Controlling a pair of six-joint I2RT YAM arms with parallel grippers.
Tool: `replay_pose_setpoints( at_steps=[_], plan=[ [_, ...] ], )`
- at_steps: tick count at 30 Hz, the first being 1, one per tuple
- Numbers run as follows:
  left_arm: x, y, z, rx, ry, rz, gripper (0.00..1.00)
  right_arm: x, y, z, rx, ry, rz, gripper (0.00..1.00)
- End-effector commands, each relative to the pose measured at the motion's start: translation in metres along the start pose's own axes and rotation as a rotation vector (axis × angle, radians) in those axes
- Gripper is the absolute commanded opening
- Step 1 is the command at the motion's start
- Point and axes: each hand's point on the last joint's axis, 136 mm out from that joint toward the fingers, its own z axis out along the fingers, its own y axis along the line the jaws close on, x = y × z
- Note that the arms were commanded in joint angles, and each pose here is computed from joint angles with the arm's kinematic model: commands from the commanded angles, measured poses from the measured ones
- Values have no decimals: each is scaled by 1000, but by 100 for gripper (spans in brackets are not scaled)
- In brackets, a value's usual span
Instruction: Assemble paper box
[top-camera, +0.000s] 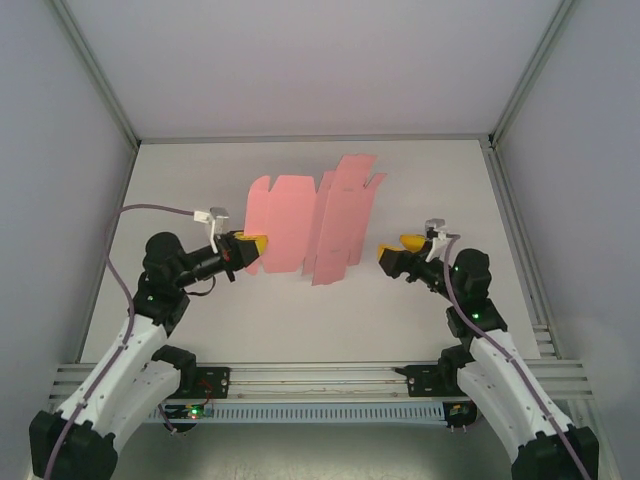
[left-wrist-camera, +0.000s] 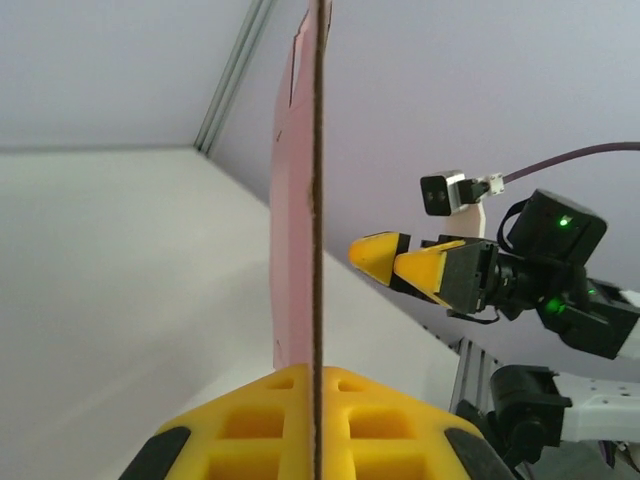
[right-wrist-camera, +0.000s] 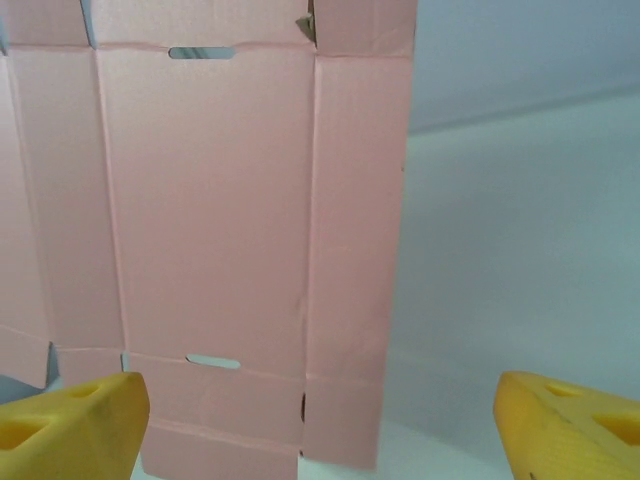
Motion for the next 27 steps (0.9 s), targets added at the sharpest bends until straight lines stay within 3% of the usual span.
replay_pose_setpoints(
  at_steps=[1,9,17,20,21,23,27],
  plan=[
    [-13,-26,-3,82,-50,67,0,-17,26,-3,-132,-60,-41,89],
    [-21,-43,-3,131,-69,104,0,-31,44,7,-248,-42,-88,86],
    [-20,-63,-9,199,-79,163,0,-32,36,25,-264,-5,-91,87],
    [-21,-62,-10,173,-82,170,0,-36,49,28,-353,12,-111,84],
    [-21,-62,-10,173,-85,170,0,-38,53,28,-374,9,-115,82],
    [-24,-58,-10,149,-100,156,0,-40,57,27,-398,13,-124,70],
    [-31,-26,-8,-21,-153,89,0,-39,63,21,-410,15,-138,54]
  ],
)
